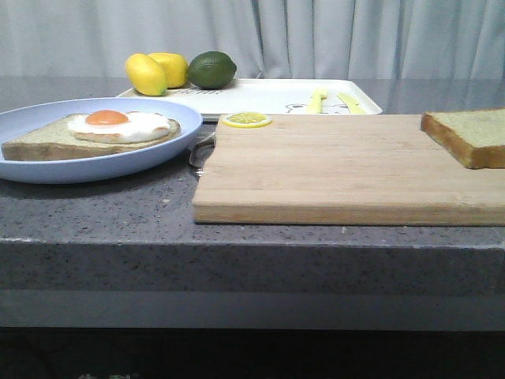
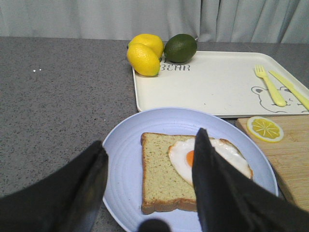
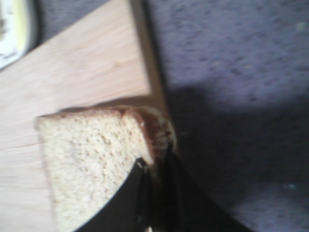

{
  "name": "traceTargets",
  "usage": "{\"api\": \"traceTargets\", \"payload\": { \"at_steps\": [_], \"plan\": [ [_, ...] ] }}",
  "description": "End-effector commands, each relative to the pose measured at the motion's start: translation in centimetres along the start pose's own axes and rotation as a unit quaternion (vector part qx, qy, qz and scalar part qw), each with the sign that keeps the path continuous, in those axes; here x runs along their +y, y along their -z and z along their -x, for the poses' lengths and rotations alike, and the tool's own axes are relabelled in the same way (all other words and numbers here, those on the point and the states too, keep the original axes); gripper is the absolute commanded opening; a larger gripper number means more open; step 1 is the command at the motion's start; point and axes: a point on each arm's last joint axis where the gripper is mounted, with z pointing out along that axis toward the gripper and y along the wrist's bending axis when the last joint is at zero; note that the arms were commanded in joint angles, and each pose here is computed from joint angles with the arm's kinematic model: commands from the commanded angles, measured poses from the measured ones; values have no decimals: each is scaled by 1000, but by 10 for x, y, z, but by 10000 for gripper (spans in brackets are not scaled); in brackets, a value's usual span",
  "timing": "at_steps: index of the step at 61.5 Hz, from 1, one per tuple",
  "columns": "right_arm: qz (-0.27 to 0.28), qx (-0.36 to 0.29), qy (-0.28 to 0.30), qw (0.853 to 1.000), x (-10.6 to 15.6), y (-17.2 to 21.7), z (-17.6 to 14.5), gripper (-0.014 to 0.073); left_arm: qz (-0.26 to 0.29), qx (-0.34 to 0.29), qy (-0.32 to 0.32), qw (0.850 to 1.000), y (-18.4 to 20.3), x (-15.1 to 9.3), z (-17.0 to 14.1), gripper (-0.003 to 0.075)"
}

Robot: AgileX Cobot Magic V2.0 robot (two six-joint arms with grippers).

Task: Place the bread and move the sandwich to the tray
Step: 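Lift the bread with the right gripper and carry it over the egg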

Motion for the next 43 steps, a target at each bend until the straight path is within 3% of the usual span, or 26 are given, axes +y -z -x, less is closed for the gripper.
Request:
{"api": "traceTargets", "payload": {
  "at_steps": [1, 10, 19, 30, 43],
  "plan": [
    [74, -47, 10, 996, 36, 30, 0, -69, -8, -57, 0, 998, 3, -3, 20, 351],
    [179, -91, 4, 980, 75, 53, -7, -69, -8, -57, 0, 998, 3, -3, 20, 321],
    [263, -74, 21, 962, 118, 48, -19, -69, -8, -57, 0, 998, 3, -3, 20, 288],
    [310, -55, 40, 948, 178, 10, -42, -69, -8, -57, 0, 998, 3, -3, 20, 245],
    [327, -37, -8, 944, 241, -52, -83, -69, -8, -57, 0, 998, 3, -3, 20, 195]
  ]
}}
